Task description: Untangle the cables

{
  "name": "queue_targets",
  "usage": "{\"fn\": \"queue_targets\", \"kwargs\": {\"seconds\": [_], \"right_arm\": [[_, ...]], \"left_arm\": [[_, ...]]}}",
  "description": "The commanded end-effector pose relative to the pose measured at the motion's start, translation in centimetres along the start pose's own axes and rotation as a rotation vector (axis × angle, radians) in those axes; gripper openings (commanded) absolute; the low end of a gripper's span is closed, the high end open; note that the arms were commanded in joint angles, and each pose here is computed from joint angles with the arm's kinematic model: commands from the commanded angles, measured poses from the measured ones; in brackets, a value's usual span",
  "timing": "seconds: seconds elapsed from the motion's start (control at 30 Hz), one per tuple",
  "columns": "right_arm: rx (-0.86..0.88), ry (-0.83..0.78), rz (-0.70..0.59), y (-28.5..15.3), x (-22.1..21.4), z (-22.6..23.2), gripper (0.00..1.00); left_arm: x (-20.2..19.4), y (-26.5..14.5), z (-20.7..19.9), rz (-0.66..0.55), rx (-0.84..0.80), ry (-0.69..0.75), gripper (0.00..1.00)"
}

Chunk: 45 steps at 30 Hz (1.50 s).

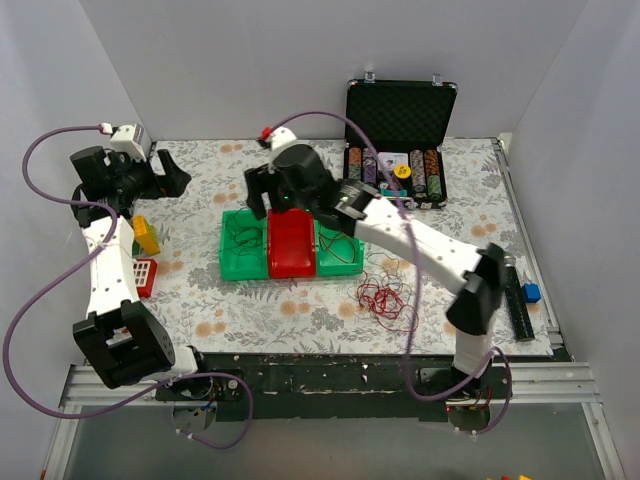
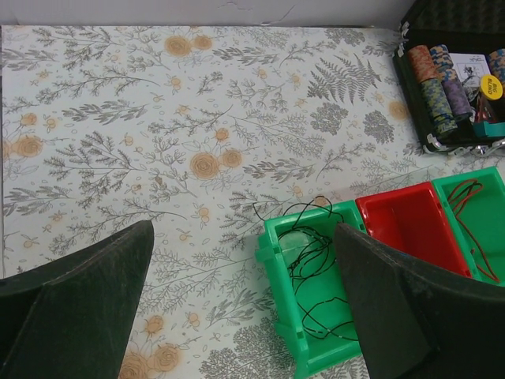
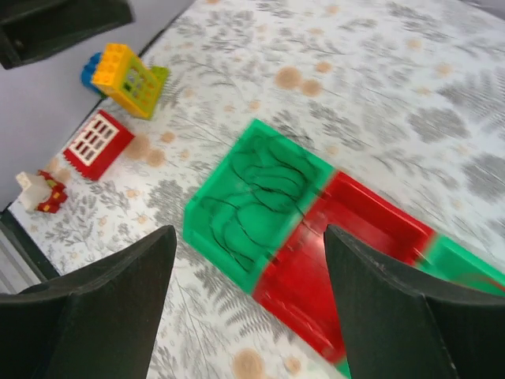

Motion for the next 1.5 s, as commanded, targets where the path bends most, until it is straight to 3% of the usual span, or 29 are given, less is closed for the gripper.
{"fn": "queue_targets", "kwargs": {"seconds": [0.0,0.13,0.37,0.5,0.8,1.0,1.13,1.2,1.33,1.47], "right_arm": [[-0.231,0.078,-0.116,-8.3,1.1,-4.6,0.83],[-0.444,0.157,-0.068,-13.0,-6.4,-10.4,0.78],[-0.648,0.257,-0.035,-18.1,-14.0,-16.0,0.74],[-0.661,0.305,-0.005,-18.2,-15.2,-18.3,0.74],[-0.479,0.369,0.126,-15.6,-20.1,-18.8,0.69],[-0.335,0.427,0.213,-14.2,-23.6,-17.3,0.46],[-0.261,0.398,0.191,-14.1,-23.3,-15.2,0.23],[-0.210,0.381,0.192,-14.1,-22.7,-14.0,0.17],[-0.133,0.347,0.195,-14.1,-21.3,-11.7,0.18],[-0.130,0.337,0.173,-15.0,-20.3,-11.3,0.38]], "left_arm": [[2.1,-2.0,-1.5,-0.062,-0.095,0.114,0.98],[1.0,-2.8,-3.2,-0.058,-0.231,0.184,0.98],[-1.9,-2.9,-7.4,0.020,-0.485,0.323,0.98],[-3.5,-2.7,-10.4,0.068,-0.592,0.358,0.98],[-8.3,-4.6,-17.8,0.109,-0.845,0.382,0.96],[-10.7,-5.5,-20.7,0.068,-0.899,0.410,0.94],[-11.3,-5.1,-22.0,0.084,-0.914,0.416,0.91],[-11.7,-4.8,-22.5,0.098,-0.924,0.408,0.90],[-13.0,-4.3,-23.8,0.125,-0.958,0.428,0.90],[-13.8,-3.5,-24.8,0.159,-0.990,0.450,0.89]]}}
Point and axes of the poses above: each gripper's point midway between its finger pads, its own y axis out along the fingers, its own z axis along the line the jaws close on, x = y × z, the point moved 9 cm from there along -y, back along the fingers, and after that the axes turned 10 degrees about y, right-handed, at the moved point
